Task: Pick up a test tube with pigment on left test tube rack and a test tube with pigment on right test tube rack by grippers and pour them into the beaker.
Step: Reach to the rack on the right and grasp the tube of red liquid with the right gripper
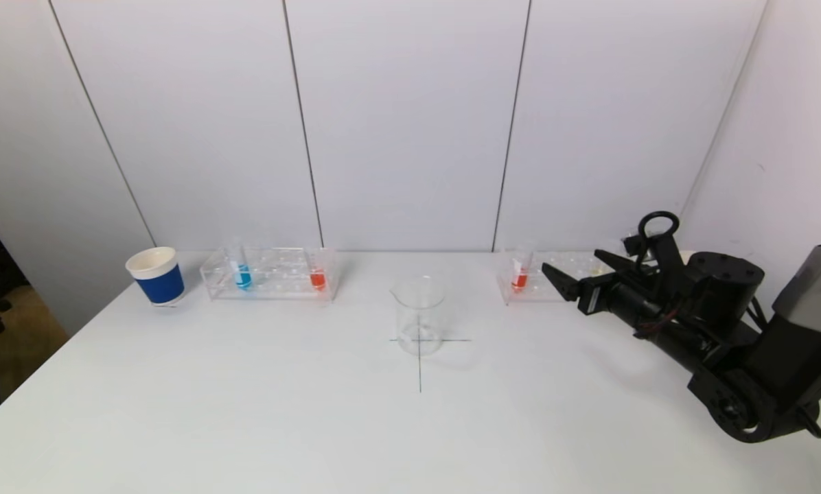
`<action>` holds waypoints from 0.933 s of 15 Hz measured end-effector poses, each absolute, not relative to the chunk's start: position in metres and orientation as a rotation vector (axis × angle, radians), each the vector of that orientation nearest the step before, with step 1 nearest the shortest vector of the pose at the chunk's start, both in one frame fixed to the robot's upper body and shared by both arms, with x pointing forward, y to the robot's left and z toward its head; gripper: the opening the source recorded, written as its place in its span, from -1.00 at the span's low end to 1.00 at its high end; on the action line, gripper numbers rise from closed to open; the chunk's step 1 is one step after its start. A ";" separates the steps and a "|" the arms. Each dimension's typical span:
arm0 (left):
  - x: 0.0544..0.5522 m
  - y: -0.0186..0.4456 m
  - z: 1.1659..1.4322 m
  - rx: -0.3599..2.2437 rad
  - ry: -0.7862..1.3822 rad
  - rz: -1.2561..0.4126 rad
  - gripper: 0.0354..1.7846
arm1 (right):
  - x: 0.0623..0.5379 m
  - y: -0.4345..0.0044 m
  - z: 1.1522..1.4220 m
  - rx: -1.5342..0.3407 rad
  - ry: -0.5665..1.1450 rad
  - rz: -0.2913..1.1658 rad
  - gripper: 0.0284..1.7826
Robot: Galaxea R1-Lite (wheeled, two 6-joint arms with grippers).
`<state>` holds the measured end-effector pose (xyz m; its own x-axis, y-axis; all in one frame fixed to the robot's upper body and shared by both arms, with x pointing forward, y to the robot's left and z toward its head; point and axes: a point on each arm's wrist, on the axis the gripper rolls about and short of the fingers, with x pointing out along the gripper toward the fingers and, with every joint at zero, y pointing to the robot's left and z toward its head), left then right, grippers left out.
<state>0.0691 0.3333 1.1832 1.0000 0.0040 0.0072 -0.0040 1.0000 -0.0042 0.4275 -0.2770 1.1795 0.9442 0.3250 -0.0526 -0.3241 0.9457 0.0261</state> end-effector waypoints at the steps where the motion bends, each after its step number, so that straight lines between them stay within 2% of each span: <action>1: 0.069 0.333 1.183 -0.004 -0.007 0.004 0.98 | 0.430 -0.273 1.178 0.016 0.055 0.339 0.99; 14: 0.069 0.333 1.183 -0.004 -0.007 0.004 0.98 | 0.459 -0.252 1.156 -0.003 0.041 0.360 0.99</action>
<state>0.0691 0.3333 1.1832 1.0000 0.0045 0.0072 -0.0044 1.0000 -0.0042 0.4593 -0.2524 1.1557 0.9352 0.3517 -0.0404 -0.3518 0.9361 0.0046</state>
